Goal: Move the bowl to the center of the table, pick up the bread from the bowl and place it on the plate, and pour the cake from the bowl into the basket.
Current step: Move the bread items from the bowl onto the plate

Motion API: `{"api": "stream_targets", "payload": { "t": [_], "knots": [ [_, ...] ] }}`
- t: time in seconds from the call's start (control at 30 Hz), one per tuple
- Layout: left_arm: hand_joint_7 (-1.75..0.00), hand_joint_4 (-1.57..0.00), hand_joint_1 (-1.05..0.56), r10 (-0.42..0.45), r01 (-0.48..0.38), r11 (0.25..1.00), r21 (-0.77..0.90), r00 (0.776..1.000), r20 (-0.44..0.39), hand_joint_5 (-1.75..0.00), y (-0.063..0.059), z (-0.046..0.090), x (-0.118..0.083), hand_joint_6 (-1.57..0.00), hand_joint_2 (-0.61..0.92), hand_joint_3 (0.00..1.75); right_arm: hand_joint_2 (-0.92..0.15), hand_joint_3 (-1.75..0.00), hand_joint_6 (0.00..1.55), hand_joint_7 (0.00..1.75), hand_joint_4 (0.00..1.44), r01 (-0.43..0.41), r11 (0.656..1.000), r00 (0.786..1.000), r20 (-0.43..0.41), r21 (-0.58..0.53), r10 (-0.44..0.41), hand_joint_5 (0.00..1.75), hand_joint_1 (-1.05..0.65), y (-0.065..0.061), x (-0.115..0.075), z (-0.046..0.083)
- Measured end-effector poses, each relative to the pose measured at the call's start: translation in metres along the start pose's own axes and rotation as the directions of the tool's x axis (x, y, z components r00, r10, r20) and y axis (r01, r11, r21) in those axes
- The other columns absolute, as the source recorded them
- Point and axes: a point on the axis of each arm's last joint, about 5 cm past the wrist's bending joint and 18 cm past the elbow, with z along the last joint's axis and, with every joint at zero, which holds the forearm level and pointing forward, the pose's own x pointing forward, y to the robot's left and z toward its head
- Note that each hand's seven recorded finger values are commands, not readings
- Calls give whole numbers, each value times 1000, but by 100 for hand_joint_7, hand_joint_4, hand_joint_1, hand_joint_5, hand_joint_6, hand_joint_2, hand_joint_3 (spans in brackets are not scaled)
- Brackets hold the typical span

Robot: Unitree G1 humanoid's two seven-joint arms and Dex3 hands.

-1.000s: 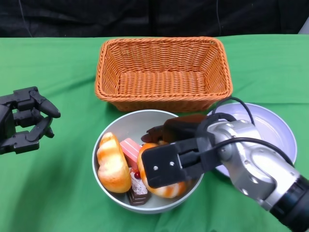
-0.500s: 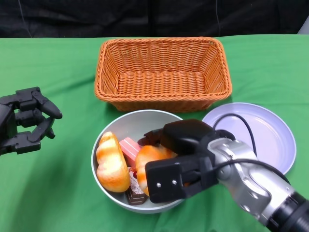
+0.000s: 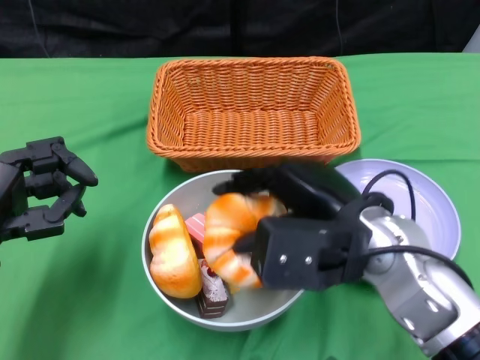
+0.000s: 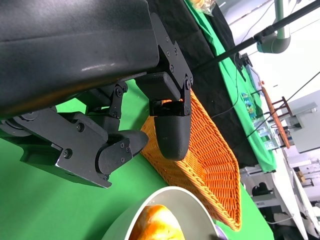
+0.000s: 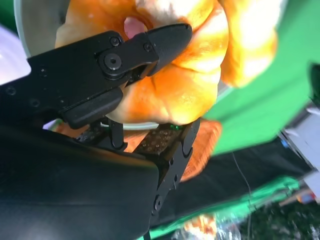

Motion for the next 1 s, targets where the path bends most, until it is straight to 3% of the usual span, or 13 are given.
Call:
{"api": "stream_targets", "payload": {
  "t": [0.13,0.33,0.37,0.43,0.57,0.67,0.87,1.0],
  "knots": [
    [-125,-70,-2,-5,5,1000,9,1000,-2,-159,-1,0,0,-75,64,91,-92,-8,108,3,79,43,998,999,24,37,-44,112,-27,-7,-8,5],
    [-125,-70,-1,-4,4,1000,9,1000,-4,-158,-1,0,0,-74,66,90,-92,-4,115,7,77,84,994,996,24,67,-85,127,-29,-11,-16,4],
    [-125,-70,-1,-3,3,1000,10,1000,-4,-158,-1,0,0,-74,66,90,-92,-5,115,7,82,92,993,995,19,71,-94,108,-29,-13,-18,4],
    [-125,-70,-1,2,-2,1000,10,1000,-4,-158,-1,0,0,-74,66,90,-92,-6,114,6,86,100,992,995,3,77,-101,95,-29,-15,-22,4],
    [-125,-70,-1,5,-5,1000,9,1000,-7,-158,-1,-1,0,-74,66,90,-92,-4,115,5,78,131,989,991,-42,74,-128,133,-24,-19,-35,-2],
    [-125,-69,-1,4,-4,1000,8,1000,-7,-157,-1,-1,0,-74,66,90,-92,-6,113,4,77,152,986,986,-75,66,-147,139,-23,-19,-45,-6],
    [-125,-70,-2,7,-7,1000,7,1000,-15,-157,0,-2,-1,-74,66,88,-92,-9,116,6,69,248,967,952,-203,63,-230,147,-24,-24,-74,-23],
    [-124,-70,-2,8,-8,1000,5,1000,-19,-156,0,-2,-1,-74,66,87,-92,-9,115,6,75,296,954,919,-284,44,-272,135,-24,-27,-91,-37]
  ]
}}
